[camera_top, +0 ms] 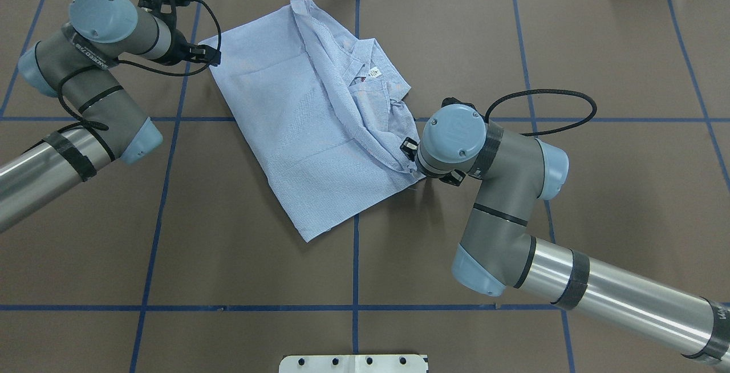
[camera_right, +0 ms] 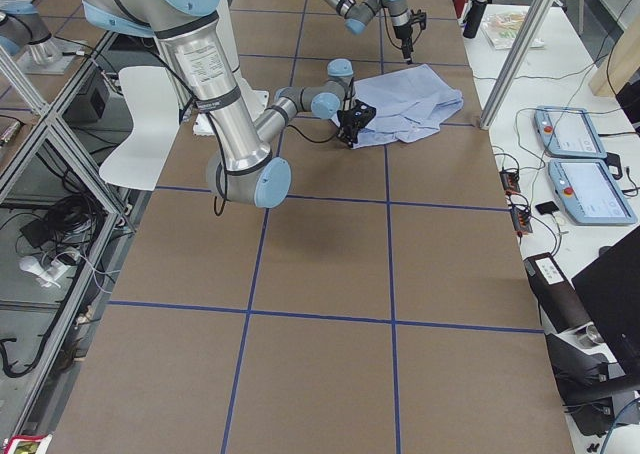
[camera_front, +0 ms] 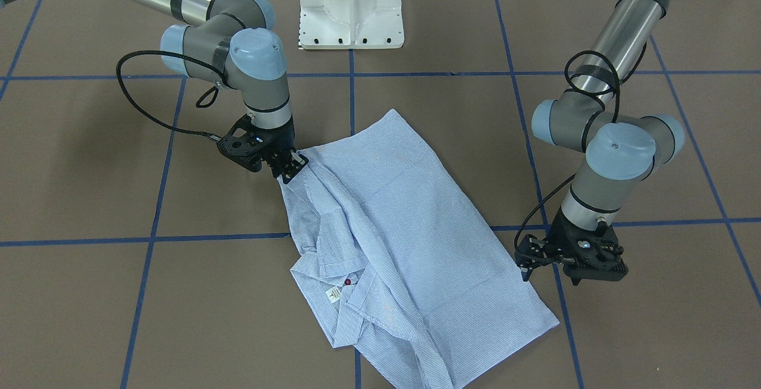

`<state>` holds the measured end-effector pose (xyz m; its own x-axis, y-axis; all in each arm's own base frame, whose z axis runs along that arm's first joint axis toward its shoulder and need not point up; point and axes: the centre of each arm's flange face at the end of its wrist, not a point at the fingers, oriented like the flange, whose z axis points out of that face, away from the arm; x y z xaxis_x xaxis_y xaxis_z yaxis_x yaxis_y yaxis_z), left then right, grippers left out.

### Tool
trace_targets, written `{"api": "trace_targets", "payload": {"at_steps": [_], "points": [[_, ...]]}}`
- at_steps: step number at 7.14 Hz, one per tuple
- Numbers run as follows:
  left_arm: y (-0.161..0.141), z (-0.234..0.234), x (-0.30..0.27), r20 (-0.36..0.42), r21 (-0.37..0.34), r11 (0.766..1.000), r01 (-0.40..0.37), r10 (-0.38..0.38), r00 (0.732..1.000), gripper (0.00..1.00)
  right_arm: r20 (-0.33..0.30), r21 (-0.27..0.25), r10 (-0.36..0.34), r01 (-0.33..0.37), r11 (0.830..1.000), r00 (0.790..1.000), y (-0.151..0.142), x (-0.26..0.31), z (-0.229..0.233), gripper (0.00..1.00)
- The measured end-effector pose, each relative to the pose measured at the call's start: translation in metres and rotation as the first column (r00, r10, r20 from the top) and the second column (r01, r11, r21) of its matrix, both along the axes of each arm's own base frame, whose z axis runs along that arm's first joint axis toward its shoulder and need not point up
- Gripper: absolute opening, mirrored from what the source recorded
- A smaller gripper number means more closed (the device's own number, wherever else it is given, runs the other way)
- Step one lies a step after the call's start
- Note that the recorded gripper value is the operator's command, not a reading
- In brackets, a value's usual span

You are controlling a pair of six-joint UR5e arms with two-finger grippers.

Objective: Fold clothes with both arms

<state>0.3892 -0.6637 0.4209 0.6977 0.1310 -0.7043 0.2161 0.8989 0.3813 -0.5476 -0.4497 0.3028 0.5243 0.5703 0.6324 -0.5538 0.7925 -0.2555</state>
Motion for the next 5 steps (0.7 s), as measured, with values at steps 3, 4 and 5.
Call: {"api": "trace_targets", "payload": {"at_steps": [3,4,5], "points": [[0.0,-0.001,0.0,-0.001,0.002,1.0,0.0,0.0,1.0,1.0,-0.005,0.004,0.004,-0.004,1.0,1.0,-0.001,0.0,0.001,0.0],[0.0,-0.002,0.0,-0.003,0.002,1.0,0.001,-0.001,1.0,1.0,-0.002,0.005,0.005,-0.005,1.0,1.0,-0.001,0.002,-0.002,0.0],[0.0,-0.004,0.0,-0.006,0.004,1.0,0.001,-0.001,1.0,1.0,0.001,0.005,0.006,-0.006,1.0,1.0,0.0,0.007,-0.01,0.0]]}}
